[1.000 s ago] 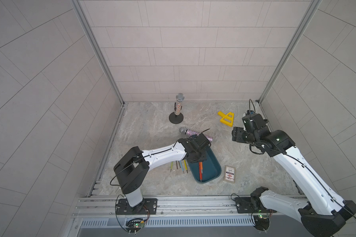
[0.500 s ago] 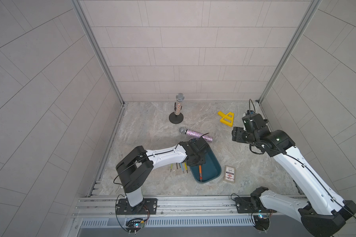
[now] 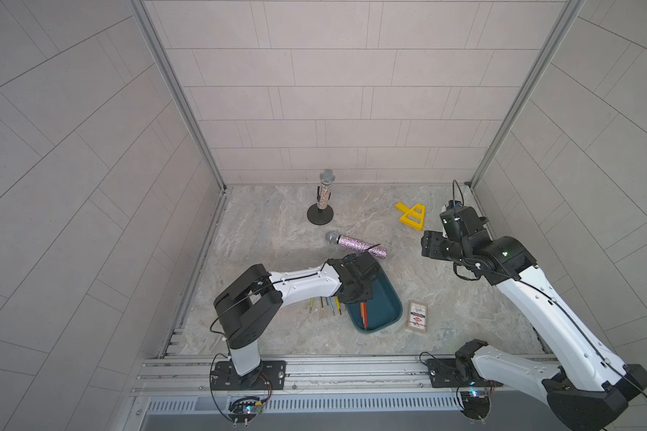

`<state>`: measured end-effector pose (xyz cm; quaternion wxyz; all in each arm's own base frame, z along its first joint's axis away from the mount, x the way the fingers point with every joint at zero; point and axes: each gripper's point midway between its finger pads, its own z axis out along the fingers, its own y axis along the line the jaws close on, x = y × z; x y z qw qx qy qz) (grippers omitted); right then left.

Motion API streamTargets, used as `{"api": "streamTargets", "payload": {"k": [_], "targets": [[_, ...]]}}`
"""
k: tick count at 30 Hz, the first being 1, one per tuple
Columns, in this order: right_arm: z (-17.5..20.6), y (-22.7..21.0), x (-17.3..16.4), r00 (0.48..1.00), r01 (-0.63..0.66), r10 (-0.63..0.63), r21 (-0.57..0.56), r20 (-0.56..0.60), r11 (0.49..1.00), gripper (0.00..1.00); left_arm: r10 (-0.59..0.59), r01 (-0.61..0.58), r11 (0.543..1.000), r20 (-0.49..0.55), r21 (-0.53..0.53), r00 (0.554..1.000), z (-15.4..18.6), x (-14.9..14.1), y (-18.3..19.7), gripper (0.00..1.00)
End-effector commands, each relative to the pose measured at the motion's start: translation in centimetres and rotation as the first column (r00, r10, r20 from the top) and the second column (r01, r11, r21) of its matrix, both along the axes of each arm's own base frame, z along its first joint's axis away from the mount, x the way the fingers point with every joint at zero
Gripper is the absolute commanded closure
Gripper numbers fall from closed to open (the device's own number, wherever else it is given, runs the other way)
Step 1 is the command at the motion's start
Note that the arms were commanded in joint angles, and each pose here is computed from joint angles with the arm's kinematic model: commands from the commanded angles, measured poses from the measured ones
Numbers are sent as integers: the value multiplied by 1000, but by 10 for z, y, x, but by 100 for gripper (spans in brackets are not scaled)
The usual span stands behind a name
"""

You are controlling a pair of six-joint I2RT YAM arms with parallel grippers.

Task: Put the hex key on the desktop into the storage box
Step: Pick up the Allen key from the center of the board.

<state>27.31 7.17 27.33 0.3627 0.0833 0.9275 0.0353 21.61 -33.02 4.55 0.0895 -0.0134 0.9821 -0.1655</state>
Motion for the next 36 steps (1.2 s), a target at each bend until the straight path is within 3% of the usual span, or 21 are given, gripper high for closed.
{"api": "streamTargets", "payload": {"k": [1, 5, 12, 19, 30, 36], "targets": [[3, -1, -3, 1000, 1, -1, -1, 10, 1000, 22, -5, 4, 1000, 26, 20, 1000, 8, 4, -1, 71], [5, -1, -3, 1000, 0, 0, 3, 14, 1000, 22, -5, 4, 1000, 61, 16, 998, 23, 9, 1, 64], [7, 1, -5, 1000, -14, 14, 14, 19, 1000, 22, -10, 10, 1000, 136, 5, 991, 61, 15, 6, 63], [16, 9, -11, 997, -67, 64, 62, 44, 996, 23, 35, -44, 999, 262, 29, 964, 108, 23, 47, 63], [47, 31, -46, 965, -245, 220, 201, 141, 948, 27, 181, -209, 971, 211, 117, 961, 95, 20, 168, 64], [69, 40, -75, 933, -341, 287, 281, 216, 897, 28, 205, -228, 962, 159, 149, 966, 74, 12, 195, 65]]}}
